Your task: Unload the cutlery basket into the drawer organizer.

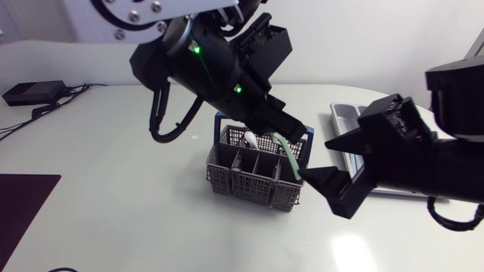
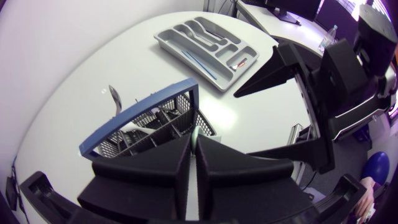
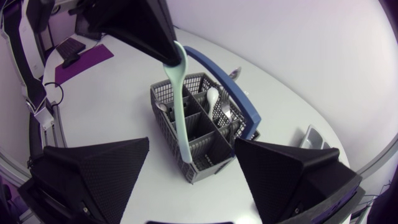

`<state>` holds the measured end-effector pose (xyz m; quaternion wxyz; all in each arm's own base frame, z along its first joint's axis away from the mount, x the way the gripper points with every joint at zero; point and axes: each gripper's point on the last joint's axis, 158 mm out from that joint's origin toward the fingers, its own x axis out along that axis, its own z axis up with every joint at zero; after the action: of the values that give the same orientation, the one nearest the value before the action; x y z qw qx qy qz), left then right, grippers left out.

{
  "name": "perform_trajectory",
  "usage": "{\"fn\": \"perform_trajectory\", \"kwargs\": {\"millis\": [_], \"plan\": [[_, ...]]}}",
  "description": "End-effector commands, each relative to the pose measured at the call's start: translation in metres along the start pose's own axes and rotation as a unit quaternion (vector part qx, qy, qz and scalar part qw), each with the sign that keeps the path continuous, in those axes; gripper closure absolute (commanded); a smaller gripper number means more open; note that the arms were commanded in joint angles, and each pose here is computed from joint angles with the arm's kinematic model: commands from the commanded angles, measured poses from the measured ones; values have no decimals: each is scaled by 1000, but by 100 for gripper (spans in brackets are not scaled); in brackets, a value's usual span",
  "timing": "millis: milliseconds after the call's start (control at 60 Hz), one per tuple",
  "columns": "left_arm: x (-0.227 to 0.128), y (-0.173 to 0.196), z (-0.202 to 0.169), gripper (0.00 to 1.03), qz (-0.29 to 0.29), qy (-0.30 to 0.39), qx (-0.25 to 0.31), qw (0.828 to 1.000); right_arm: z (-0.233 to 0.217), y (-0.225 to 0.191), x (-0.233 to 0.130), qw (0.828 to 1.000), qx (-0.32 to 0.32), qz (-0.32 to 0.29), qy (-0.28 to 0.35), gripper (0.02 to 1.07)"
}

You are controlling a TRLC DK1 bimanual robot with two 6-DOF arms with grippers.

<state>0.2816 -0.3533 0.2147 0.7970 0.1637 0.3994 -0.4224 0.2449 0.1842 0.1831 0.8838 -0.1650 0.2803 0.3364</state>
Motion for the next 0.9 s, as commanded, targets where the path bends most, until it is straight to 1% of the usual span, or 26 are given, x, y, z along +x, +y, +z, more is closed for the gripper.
{"fn": "perform_trajectory", "kwargs": {"millis": [0, 50, 100, 200, 333, 367, 400, 433, 450, 467, 483, 567, 583, 650, 683, 733, 883], "plan": [[6, 6, 2, 100, -23, 15, -46, 999, 17, 7, 5, 1000, -2, 4, -11, 13], [7, 6, 1, 100, -35, 21, -56, 998, 21, 9, 9, 1000, -8, 2, -10, 14], [7, 6, 1, 100, -47, 26, -67, 996, 26, 9, 14, 1000, -12, -1, -10, 18], [8, 6, 0, 100, -60, 31, -79, 995, 27, 9, 21, 1000, -15, -2, -6, 20], [6, 6, 1, 100, -80, 33, -92, 992, 25, 8, 34, 1000, -28, -13, 7, 34], [6, 6, 0, 100, -81, 34, -94, 992, 25, 6, 36, 999, -29, -18, 8, 40], [5, 5, 0, 100, -85, 34, -95, 991, 27, 6, 37, 999, -33, -19, 5, 50], [5, 5, 0, 100, -86, 35, -95, 991, 28, 5, 37, 999, -33, -20, 3, 57], [5, 5, 0, 100, -86, 35, -95, 991, 29, 5, 37, 999, -34, -21, 3, 59], [5, 5, 0, 100, -86, 35, -96, 991, 29, 4, 37, 999, -36, -22, 2, 65], [6, 5, -1, 100, -87, 37, -96, 991, 31, 4, 37, 999, -36, -23, -1, 69], [8, 3, -3, 100, -92, 42, -98, 990, 33, 5, 37, 999, -38, -22, -3, 76], [8, 4, -4, 100, -92, 43, -99, 990, 34, 6, 37, 999, -42, -20, -4, 80], [7, 3, -4, 100, -98, 44, -101, 989, 32, 10, 40, 999, -48, -14, 2, 88], [7, 3, -4, 100, -98, 44, -101, 989, 31, 11, 41, 999, -51, -13, 4, 89], [6, 3, -4, 100, -98, 43, -102, 989, 28, 14, 42, 998, -56, -9, 8, 93], [4, 6, -2, 100, -95, 39, -105, 989, 23, 18, 43, 997, -69, -6, 13, 94]]}}
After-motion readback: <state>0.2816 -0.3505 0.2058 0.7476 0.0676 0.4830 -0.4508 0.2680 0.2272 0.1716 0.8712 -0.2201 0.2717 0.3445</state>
